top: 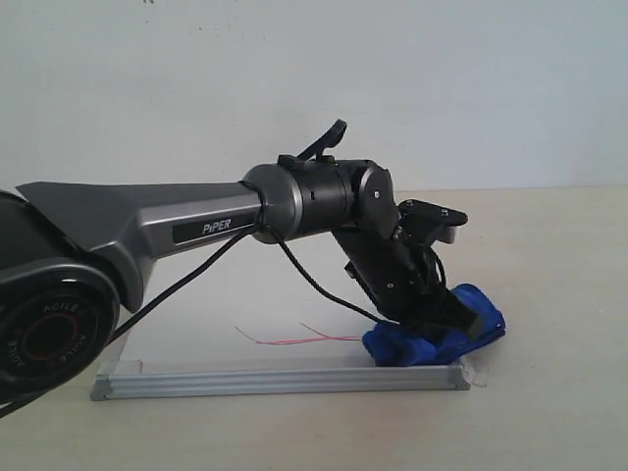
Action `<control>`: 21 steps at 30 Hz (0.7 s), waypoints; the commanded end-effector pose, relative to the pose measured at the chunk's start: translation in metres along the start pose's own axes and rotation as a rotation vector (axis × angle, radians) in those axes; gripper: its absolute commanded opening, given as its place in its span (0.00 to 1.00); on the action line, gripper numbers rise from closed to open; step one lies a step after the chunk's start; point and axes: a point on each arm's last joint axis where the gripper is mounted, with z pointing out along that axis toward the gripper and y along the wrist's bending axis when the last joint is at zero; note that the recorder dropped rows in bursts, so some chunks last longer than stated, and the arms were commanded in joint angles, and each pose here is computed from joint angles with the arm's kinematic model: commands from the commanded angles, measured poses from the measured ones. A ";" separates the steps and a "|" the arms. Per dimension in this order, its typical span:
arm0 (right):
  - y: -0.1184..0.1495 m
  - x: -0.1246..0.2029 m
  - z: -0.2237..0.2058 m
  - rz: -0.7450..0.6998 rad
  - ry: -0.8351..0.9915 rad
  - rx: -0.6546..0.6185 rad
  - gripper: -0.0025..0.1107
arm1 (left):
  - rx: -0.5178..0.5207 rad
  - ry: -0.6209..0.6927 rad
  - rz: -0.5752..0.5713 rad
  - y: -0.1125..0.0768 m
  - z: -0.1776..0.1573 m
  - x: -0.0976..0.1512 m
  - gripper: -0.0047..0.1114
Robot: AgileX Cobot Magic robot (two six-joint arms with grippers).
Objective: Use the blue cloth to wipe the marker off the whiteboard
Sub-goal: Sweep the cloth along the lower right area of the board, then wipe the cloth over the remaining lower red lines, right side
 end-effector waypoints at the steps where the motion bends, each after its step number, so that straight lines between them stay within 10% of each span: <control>1: 0.000 -0.001 -0.001 -0.002 -0.016 0.006 0.02 | 0.004 0.257 -0.030 0.026 0.012 0.033 0.08; 14: 0.000 -0.001 -0.001 -0.002 -0.016 0.006 0.02 | -0.073 0.302 -0.226 0.146 -0.066 0.057 0.08; 21: 0.000 -0.001 -0.001 -0.002 -0.016 0.006 0.02 | -0.069 0.295 -0.258 0.155 -0.073 0.062 0.08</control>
